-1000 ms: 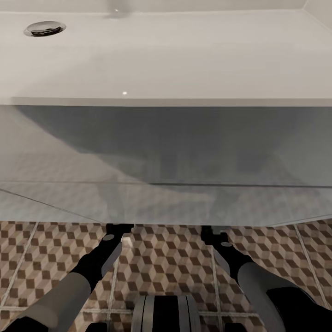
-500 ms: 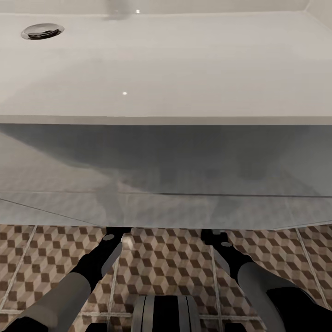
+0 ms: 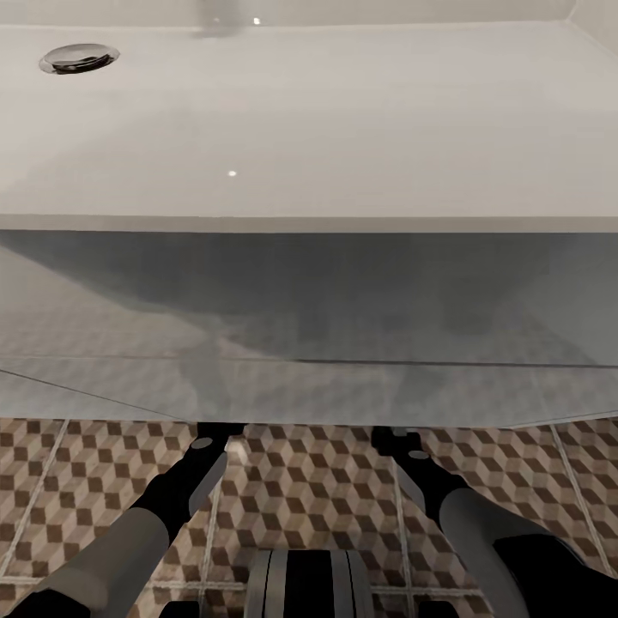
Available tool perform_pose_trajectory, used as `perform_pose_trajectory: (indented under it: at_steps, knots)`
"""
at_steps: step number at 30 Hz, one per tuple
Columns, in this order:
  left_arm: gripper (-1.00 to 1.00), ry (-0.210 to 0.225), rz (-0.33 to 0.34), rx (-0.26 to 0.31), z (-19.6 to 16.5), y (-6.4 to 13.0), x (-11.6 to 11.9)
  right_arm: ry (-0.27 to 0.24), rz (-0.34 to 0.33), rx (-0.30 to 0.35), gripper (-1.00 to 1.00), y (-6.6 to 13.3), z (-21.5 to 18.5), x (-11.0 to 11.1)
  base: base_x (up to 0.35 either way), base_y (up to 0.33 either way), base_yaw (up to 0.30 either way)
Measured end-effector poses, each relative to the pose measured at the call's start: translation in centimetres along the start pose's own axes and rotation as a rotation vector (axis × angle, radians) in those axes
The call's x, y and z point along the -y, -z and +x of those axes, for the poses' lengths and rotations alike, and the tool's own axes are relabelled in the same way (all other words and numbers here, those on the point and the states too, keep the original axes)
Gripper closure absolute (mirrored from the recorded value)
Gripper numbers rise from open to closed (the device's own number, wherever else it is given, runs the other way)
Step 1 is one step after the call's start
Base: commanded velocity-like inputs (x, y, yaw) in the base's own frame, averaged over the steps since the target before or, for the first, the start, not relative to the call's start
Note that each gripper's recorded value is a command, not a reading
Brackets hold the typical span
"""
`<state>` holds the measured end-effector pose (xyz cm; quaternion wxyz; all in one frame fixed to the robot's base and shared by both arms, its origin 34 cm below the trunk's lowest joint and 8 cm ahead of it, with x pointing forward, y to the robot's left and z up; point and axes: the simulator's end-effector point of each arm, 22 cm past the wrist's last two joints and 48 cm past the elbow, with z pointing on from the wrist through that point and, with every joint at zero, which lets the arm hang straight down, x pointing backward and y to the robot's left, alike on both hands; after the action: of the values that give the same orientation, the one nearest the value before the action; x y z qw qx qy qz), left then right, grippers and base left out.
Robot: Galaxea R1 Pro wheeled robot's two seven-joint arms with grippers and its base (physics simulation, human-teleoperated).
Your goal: Take the four mousetraps from the cabinet in the bathroom and place them on the bathroom floor. Make sure all four end up on the same floor surface, and ensure that at least two of them are either under or directly next to the same bathroom sink.
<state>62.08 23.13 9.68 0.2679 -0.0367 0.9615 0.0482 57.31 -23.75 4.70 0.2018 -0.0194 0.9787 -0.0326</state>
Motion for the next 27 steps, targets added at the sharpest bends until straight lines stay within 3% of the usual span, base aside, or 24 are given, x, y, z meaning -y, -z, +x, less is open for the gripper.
perform_pose_trajectory:
  at_steps: [15, 16, 27]
  knots:
    - [1.00, -0.002, 0.001, 0.000, 0.02, 0.00, 0.03, 0.003, 0.003, 0.008, 1.00, -0.04, -0.36, 0.31, 0.000, 0.000, 0.000]
    - [1.00, -0.002, 0.001, 0.000, 0.02, 0.00, 0.03, 0.003, 0.004, 0.008, -1.00, -0.04, -0.39, 0.33, 0.000, 0.000, 0.000]
    - [1.00, -0.002, 0.001, -0.001, 0.03, 0.00, 0.03, 0.002, 0.008, 0.008, -1.00, -0.06, -0.41, 0.63, 0.000, 0.000, 0.000]
